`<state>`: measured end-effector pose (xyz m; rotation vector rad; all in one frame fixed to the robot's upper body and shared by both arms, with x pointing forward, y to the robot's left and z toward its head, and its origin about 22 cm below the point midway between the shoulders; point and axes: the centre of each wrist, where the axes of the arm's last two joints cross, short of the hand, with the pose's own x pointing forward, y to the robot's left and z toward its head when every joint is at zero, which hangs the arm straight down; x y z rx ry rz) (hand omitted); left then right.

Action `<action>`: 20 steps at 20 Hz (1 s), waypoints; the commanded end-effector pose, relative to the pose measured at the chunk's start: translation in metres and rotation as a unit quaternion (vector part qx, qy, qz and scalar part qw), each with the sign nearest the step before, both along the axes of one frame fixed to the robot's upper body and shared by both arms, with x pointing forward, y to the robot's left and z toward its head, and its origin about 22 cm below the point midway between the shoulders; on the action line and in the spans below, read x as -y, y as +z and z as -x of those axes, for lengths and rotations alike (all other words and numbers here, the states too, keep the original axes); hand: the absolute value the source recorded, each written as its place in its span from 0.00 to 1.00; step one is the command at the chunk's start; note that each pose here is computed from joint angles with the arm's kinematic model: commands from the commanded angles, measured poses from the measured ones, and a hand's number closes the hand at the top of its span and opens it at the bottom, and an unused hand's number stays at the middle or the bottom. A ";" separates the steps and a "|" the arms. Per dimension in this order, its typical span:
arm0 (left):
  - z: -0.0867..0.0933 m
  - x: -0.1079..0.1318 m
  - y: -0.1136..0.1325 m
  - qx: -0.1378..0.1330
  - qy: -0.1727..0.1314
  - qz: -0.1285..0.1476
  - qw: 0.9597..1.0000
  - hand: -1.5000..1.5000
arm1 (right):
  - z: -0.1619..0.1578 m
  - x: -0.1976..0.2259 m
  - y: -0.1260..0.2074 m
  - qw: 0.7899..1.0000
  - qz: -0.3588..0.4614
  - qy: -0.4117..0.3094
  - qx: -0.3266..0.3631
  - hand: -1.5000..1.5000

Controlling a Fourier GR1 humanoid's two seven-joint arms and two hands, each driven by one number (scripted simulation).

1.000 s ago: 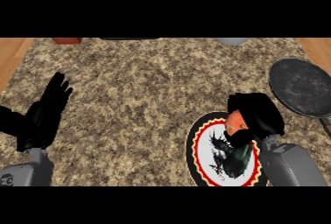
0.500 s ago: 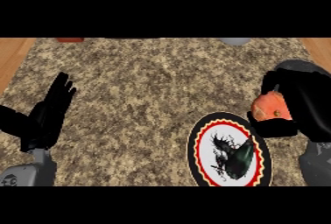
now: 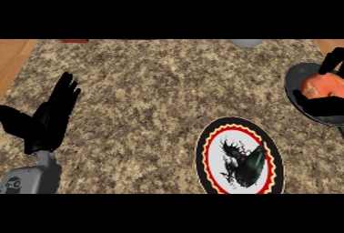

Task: Pick the squash from the plate and place it in the pan

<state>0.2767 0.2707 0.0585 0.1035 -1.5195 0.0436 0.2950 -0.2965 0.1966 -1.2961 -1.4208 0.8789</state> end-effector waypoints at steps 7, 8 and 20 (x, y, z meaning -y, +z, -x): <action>-0.008 -0.001 0.015 0.001 -0.015 0.004 1.000 0.50 | -0.022 0.120 -0.034 0.997 -0.051 -0.050 0.037 1.00; -0.017 0.011 0.007 -0.001 -0.001 0.000 1.000 0.50 | -0.036 0.127 -0.028 0.997 -0.054 -0.044 0.032 1.00; 0.000 0.001 -0.006 0.005 -0.031 0.000 1.000 0.50 | -0.061 0.163 -0.119 0.998 -0.067 0.008 -0.009 1.00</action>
